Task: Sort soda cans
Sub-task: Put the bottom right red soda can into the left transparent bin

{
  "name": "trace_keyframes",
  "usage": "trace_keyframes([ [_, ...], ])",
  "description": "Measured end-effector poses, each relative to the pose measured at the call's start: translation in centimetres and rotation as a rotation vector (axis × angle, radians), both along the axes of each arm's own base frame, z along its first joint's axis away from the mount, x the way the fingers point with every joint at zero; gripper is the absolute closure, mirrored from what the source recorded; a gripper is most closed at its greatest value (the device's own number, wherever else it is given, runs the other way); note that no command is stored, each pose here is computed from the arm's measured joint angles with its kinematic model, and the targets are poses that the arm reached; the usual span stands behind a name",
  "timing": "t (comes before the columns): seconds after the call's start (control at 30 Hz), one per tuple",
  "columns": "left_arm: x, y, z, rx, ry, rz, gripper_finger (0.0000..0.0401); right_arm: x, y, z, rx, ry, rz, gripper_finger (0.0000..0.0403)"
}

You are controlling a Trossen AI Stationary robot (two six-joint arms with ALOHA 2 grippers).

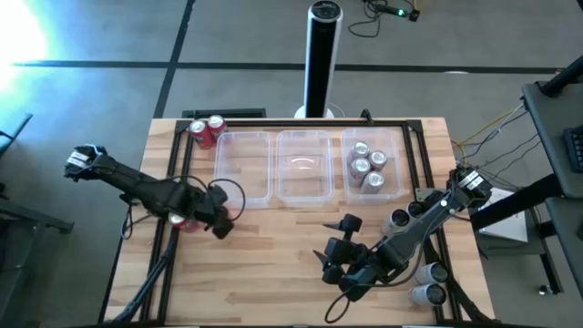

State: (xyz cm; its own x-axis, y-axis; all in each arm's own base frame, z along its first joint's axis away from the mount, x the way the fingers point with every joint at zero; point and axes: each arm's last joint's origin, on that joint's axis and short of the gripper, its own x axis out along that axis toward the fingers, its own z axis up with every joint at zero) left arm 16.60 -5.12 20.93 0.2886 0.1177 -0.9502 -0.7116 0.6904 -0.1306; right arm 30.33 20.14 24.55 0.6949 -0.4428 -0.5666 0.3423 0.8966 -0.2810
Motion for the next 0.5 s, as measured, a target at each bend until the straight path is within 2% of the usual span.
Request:
trace_keyframes([
  [0.17, 0.4, -0.1, -0.5, 0.02, 0.016, 0.022, 0.0061, 0.0, 0.0, 0.0, 0.004, -0.002, -0.003, 0.0035],
  [0.3, 0.8, -0.2, -1.6, 0.037, 0.048, 0.008, 0.0088, 0.0, 0.0, -0.1, 0.015, 0.001, -0.003, 0.0035],
  [0.4, 1.2, -0.4, -1.6, 0.053, 0.056, -0.039, 0.0119, 0.0, 0.1, -0.2, 0.047, 0.015, 0.005, 0.0035],
  [0.5, 1.5, -1.2, -1.2, 0.043, 0.056, -0.102, 0.0121, -0.1, 0.1, -0.2, 0.071, 0.031, 0.01, 0.0035],
])
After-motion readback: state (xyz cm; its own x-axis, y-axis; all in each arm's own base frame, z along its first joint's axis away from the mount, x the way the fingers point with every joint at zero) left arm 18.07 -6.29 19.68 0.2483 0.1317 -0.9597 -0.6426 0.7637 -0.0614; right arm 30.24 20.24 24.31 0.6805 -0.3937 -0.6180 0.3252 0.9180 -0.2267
